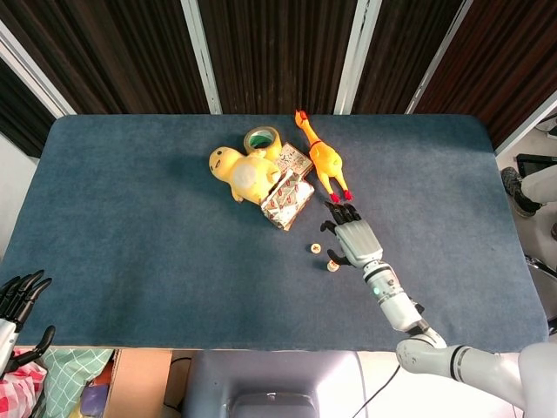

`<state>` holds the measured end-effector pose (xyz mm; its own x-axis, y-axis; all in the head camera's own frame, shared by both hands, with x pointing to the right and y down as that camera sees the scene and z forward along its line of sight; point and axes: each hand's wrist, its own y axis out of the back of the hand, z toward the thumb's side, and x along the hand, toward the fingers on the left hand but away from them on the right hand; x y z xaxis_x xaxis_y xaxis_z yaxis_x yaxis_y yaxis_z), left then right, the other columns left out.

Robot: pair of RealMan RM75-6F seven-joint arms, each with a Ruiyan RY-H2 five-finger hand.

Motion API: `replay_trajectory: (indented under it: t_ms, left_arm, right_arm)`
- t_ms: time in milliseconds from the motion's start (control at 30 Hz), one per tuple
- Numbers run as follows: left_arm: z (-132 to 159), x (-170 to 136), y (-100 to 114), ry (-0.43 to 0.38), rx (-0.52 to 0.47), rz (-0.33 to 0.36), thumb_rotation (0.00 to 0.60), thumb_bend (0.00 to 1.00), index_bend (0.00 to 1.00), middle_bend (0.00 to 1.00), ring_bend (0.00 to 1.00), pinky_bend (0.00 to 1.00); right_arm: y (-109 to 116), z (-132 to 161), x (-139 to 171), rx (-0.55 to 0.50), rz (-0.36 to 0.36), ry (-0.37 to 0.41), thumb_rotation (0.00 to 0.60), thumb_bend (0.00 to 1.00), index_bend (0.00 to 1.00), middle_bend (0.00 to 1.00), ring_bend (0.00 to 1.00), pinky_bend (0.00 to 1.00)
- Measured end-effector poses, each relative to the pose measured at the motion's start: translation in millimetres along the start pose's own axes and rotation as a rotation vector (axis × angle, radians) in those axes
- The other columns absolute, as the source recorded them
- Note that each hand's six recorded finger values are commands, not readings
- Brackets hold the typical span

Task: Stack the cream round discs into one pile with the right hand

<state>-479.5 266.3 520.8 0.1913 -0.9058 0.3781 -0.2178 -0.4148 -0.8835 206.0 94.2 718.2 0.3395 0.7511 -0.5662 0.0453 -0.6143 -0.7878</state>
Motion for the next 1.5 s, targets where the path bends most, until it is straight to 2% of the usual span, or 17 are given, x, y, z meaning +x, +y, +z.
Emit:
replay_trajectory:
  t_ms: [100,300,567,800,900,1167,1500]
  left_arm:
    - [-1,1,-1,0.004,0.001,-0.004,0.6,0.44,0.0,0.0,0.0,0.07]
    - [-2,2,-1,0.005,-0.001,-0.006,0.6,0.44,0.0,0.0,0.0,0.07]
    - [-2,2,0,0.006,-0.003,-0.003,0.6,0.44,0.0,0.0,0.0,0.07]
    - [-2,2,0,0.006,-0.001,-0.006,0.6,0.44,0.0,0.0,0.0,0.07]
    - [-2,2,0,0.005,-0.001,-0.004,0.6,0.44,0.0,0.0,0.0,0.07]
    - [-3,2,1,0.006,-0.003,-0.002,0.6,0.44,0.0,0.0,0.0,0.07]
    - [-4,1,2,0.008,-0.005,0.001,0.6,0.44,0.0,0.0,0.0,0.07]
  right_arm:
    - [4,5,-9,0.021,0.007,-0.015,0.6,0.33,0.48,0.02,0.0,0.0]
    - [7,22,-23,0.149,0.012,-0.02,0.6,0.31,0.53,0.02,0.0,0.0]
    - [-10,32,-39,0.233,0.064,-0.037,0.6,0.3,0.56,0.02,0.0,0.0]
    - [-29,35,-41,0.263,0.11,-0.019,0.6,0.3,0.56,0.02,0.0,0.0]
    - [-30,35,-42,0.263,0.109,-0.014,0.6,0.3,0.57,0.02,0.0,0.0]
    - [-34,30,-44,0.284,0.131,-0.021,0.6,0.4,0.57,0.02,0.0,0.0]
    - [-39,32,-47,0.296,0.146,-0.022,0.6,0.41,0.59,0.02,0.0,0.0]
